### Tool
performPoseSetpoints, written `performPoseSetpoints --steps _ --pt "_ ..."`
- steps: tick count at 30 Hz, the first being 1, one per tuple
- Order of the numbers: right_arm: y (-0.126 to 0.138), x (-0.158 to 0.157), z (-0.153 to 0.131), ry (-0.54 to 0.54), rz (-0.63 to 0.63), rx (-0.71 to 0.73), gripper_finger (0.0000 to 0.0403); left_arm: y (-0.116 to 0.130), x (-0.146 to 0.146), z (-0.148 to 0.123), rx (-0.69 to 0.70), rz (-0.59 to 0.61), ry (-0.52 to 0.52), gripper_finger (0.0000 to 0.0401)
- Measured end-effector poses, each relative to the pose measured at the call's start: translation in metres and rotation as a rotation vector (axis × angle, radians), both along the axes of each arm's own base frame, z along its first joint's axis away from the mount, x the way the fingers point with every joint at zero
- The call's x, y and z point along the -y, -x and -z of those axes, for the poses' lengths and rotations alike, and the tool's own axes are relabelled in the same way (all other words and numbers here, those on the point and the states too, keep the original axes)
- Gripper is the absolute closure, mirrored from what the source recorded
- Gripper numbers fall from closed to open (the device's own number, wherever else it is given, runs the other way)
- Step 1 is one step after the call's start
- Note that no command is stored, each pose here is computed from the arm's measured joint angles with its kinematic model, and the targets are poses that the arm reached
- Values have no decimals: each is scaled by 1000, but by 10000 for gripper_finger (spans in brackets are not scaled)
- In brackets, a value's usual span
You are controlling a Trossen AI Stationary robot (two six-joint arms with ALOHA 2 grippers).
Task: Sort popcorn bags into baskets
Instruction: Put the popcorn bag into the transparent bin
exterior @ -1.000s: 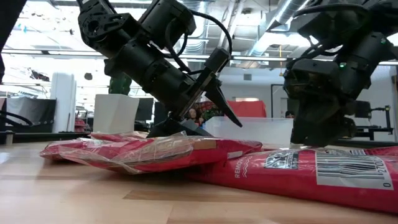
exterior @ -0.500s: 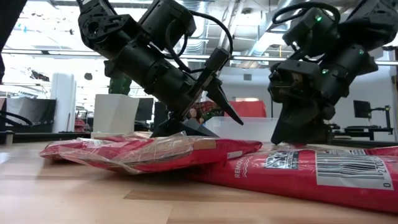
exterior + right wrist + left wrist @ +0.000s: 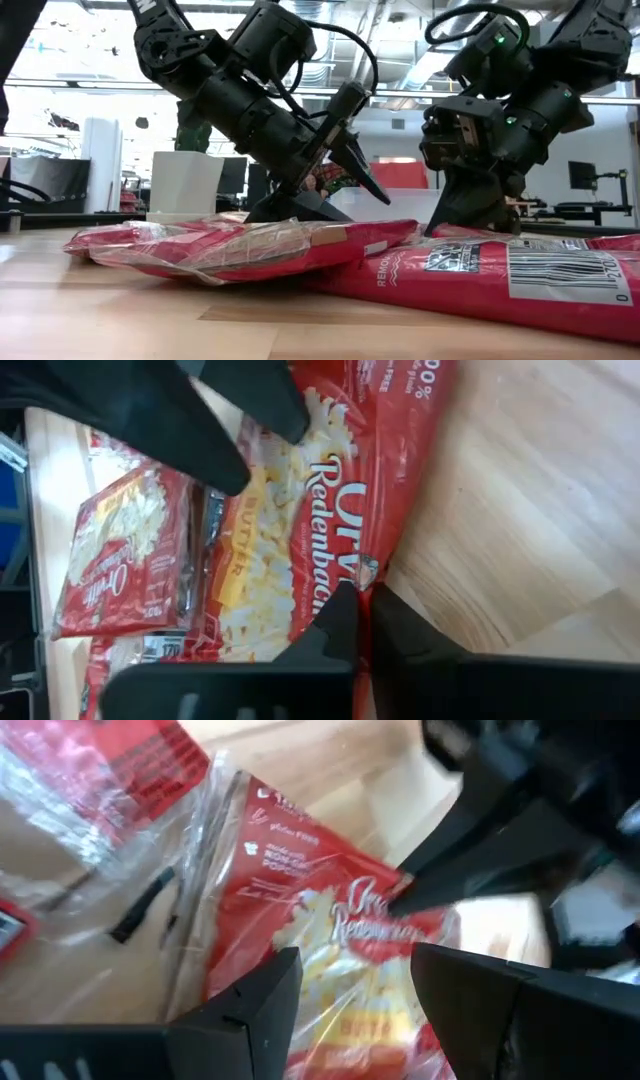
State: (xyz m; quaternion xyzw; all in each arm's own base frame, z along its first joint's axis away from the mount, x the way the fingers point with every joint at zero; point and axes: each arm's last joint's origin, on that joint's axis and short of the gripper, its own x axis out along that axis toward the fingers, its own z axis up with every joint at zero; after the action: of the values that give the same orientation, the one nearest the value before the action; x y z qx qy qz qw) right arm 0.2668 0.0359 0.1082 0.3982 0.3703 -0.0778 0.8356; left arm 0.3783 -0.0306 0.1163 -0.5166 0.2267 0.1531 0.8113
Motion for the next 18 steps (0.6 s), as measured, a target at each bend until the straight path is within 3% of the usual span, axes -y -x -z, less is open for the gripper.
performPoseSetpoints --steps 11,18 --pt "5 15 -28 -5 9 83 396 14 -27 -65 108 190 -10 212" --pt "15 34 -61 5 12 183 397 39 -31 -113 133 193 -93 212"
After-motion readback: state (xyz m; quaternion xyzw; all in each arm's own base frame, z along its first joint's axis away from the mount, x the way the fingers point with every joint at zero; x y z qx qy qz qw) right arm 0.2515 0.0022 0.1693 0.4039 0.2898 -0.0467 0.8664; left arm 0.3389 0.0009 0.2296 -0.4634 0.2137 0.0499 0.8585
